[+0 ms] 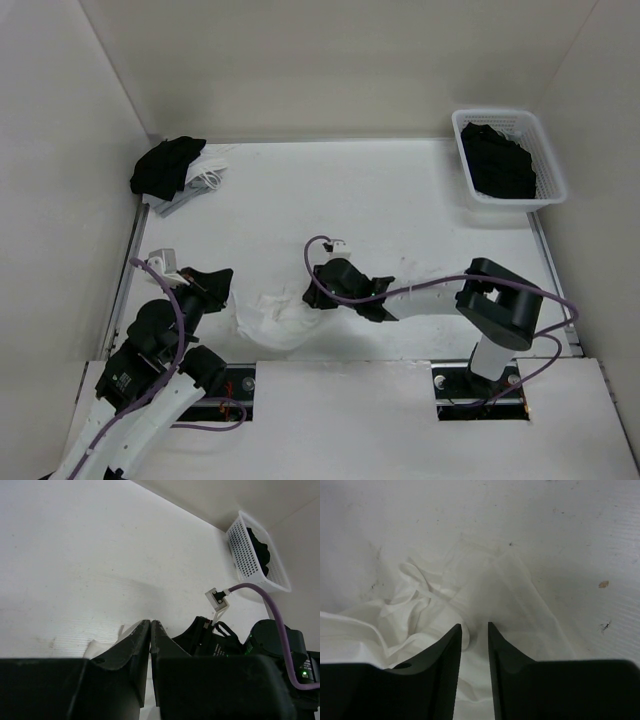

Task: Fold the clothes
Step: Flatten the tank top out

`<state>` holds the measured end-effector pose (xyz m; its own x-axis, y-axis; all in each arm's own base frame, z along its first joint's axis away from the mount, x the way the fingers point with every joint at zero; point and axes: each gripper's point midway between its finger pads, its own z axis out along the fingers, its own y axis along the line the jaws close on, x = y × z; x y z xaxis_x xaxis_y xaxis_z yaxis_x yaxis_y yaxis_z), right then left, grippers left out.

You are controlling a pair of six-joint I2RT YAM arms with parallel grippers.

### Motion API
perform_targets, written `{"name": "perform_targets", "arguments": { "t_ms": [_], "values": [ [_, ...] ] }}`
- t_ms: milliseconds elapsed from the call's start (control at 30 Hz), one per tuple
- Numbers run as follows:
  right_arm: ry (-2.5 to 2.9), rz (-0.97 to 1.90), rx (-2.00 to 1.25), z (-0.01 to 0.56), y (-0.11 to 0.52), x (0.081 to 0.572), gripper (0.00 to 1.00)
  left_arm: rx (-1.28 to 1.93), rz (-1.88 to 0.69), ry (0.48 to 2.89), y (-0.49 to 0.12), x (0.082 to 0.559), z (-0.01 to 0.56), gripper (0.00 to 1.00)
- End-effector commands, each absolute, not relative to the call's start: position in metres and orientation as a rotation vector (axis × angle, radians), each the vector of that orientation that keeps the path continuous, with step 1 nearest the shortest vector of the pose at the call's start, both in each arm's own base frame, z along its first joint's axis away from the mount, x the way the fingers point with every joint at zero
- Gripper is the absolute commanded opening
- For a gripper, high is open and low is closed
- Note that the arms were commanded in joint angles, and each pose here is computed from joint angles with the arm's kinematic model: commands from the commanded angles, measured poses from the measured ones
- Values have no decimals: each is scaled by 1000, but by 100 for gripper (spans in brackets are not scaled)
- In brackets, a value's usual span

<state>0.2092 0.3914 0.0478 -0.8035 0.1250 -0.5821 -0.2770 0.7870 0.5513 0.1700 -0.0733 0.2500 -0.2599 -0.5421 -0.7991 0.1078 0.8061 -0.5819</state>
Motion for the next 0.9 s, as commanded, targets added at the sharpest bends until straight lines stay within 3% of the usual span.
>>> {"name": "perform_targets", "arguments": {
  "t_ms": [0,200,300,433,667,867],
  "values": [
    [2326,886,-135,63,409,211,28,-324,-674,1681,-78,174,264,5],
    [2295,908,-119,81,409,213,5,-318,-674,1672,-79,175,266,5],
    [2214,921,-83,112,397,217,0,-308,-683,1641,-81,179,279,5],
    [2010,971,-30,192,365,221,0,-291,-725,1554,-91,189,315,5],
    [1614,902,47,377,262,200,0,-251,-790,1263,-83,182,431,5],
    [1451,841,55,470,207,169,0,-219,-871,1061,-66,147,506,5]
  ]
}}
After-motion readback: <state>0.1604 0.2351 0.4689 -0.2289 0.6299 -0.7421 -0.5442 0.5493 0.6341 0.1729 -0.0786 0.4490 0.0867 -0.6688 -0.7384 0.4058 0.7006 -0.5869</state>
